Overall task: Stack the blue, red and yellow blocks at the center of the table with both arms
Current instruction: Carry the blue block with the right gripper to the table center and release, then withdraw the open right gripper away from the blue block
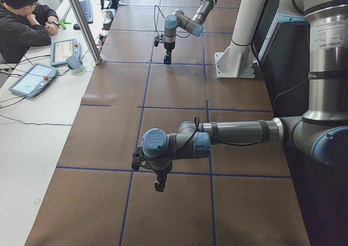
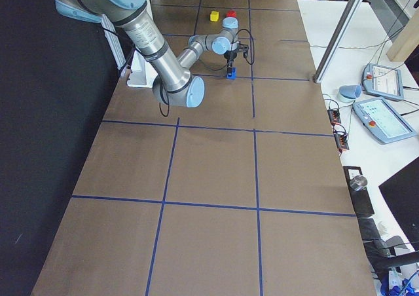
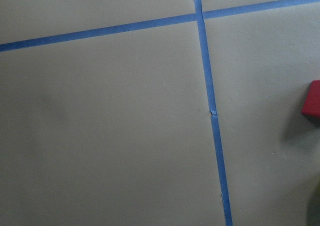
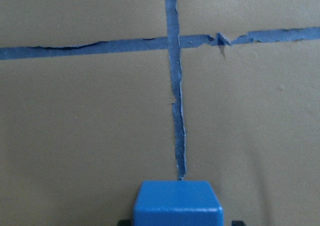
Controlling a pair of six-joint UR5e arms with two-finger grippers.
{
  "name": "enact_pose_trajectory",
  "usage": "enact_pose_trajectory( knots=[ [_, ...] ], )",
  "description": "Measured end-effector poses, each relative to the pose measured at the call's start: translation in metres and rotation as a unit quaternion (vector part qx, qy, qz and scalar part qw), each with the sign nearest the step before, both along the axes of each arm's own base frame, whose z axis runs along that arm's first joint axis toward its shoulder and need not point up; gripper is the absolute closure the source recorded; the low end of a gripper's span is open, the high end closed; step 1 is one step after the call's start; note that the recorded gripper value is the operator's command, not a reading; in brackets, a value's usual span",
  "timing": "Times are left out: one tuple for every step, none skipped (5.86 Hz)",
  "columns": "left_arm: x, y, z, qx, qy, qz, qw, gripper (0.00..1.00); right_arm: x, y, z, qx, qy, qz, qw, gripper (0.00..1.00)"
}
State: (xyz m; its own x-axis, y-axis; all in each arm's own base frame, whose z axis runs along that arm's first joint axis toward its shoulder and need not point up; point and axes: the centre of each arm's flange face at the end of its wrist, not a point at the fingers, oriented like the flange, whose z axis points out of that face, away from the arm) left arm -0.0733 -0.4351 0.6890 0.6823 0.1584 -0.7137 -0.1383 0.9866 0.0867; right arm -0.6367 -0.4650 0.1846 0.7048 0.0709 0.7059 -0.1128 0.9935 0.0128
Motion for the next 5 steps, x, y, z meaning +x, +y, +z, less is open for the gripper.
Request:
enact_pose_trajectory(
  knots=[
    [0.0,0.0,0.0,0.0,0.0,0.0,1.0,0.0,0.011,-0.008,-0.014,0.004,-0.012,0.003,0.9999,0.0],
    [0.0,0.0,0.0,0.001,0.0,0.0,1.0,0.0,0.039,-0.028,-0.028,0.004,-0.03,0.007,0.9995,0.0],
    [0.001,-0.001,-0.001,0.002,0.0,0.001,1.0,0.0,0.078,-0.059,-0.028,0.003,-0.042,0.002,0.9991,0.0],
    [0.002,-0.002,-0.003,0.004,-0.001,0.004,1.0,0.0,0.124,-0.097,-0.006,0.01,-0.034,-0.016,0.9992,0.0],
    [0.005,-0.003,-0.006,0.007,-0.002,0.007,0.9999,0.0,0.179,-0.133,0.028,0.025,-0.015,-0.043,0.9986,0.0]
  ],
)
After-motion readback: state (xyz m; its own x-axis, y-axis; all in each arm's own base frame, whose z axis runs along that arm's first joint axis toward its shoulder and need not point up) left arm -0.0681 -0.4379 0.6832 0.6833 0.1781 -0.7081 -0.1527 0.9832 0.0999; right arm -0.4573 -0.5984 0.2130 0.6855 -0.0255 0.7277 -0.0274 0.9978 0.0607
